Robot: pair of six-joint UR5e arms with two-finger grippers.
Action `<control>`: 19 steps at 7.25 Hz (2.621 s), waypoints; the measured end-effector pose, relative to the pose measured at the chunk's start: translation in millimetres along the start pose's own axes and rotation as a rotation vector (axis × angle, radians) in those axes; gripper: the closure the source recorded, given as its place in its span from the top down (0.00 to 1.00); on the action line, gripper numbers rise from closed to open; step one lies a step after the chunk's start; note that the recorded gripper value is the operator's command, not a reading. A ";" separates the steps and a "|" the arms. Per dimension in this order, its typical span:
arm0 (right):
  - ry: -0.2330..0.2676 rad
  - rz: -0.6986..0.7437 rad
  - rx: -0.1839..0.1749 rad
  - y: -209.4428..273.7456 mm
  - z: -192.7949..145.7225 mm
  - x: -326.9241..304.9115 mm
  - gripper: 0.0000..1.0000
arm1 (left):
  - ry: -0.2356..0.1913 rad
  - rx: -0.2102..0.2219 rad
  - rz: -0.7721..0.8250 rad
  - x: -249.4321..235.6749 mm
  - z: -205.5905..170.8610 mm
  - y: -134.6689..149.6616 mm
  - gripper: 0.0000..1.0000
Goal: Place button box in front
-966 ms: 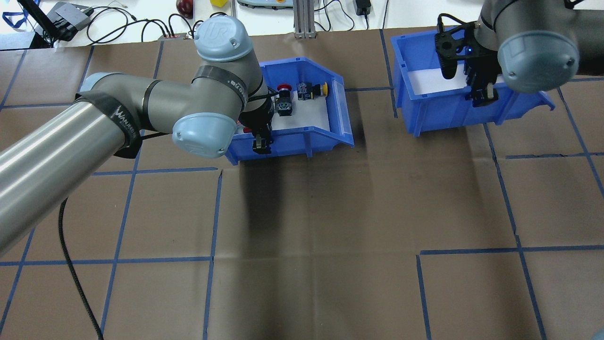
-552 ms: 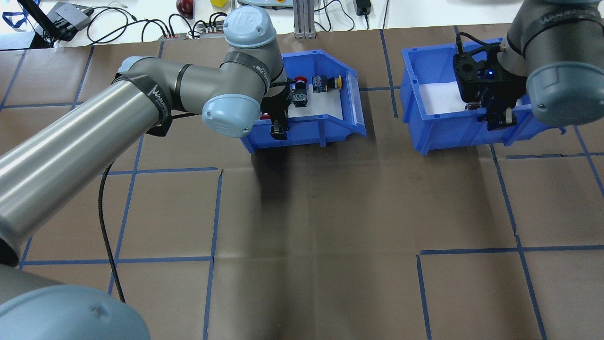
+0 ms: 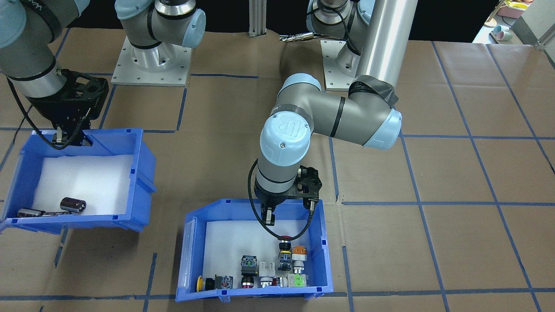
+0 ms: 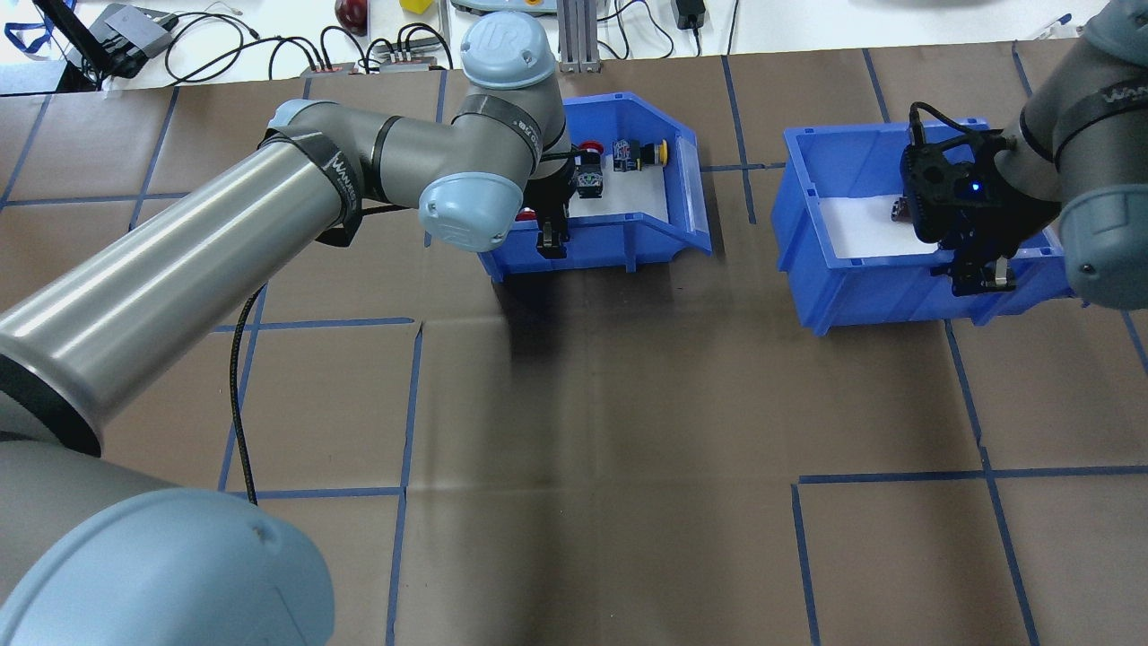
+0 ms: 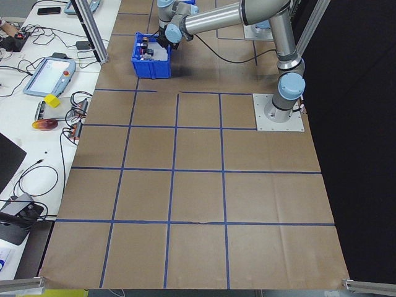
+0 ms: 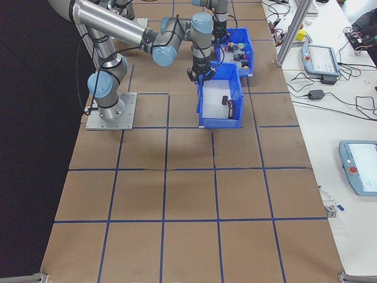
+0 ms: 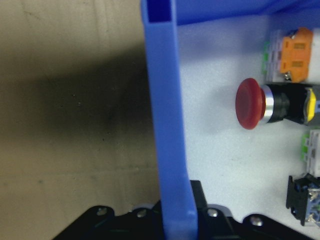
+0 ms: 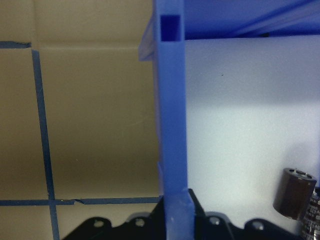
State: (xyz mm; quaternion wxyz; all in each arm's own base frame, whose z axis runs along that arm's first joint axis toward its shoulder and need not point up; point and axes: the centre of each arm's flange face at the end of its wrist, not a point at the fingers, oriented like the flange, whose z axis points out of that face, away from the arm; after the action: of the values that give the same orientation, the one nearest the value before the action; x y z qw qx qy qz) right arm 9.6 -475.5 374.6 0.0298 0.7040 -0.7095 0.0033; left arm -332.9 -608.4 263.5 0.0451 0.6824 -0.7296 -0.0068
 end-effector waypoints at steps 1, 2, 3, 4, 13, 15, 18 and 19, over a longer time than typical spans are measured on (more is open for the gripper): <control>-0.002 0.000 0.001 -3.4 2.6 -10.1 0.06 | 0.004 -0.001 -0.002 2.0 2.7 1.1 0.02; 0.000 0.003 0.000 -5.6 3.3 -18.0 0.06 | 0.012 -0.002 -0.002 2.4 -0.2 1.8 0.02; 0.001 0.005 0.000 -7.1 2.2 -23.1 0.06 | 0.017 -0.002 -0.002 2.2 -3.4 2.0 0.06; -0.001 0.010 0.000 -8.9 2.0 -27.9 0.06 | 0.019 -0.001 -0.002 2.2 -4.2 2.2 0.08; -0.011 0.059 0.009 -39.6 17.0 -80.9 0.06 | 0.024 0.004 -0.007 -11.8 -46.1 -0.2 0.97; -0.015 0.070 0.011 -80.3 16.9 -88.9 0.07 | -0.011 0.037 0.243 -24.7 -108.8 -32.0 0.98; -0.020 0.062 0.011 -159.6 17.7 -118.1 0.07 | -0.070 0.043 0.674 -68.9 -219.6 -125.7 0.99; -0.018 0.054 0.011 -184.9 16.8 -131.1 0.07 | -0.089 0.032 0.843 -87.6 -248.1 -153.6 0.99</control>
State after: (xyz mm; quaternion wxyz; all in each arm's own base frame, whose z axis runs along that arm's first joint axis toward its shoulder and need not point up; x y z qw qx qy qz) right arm 194.6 -346.9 344.8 0.0195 0.6847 -0.7285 0.0014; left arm -155.8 -518.9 494.6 0.0018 0.3239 -0.9461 -0.0062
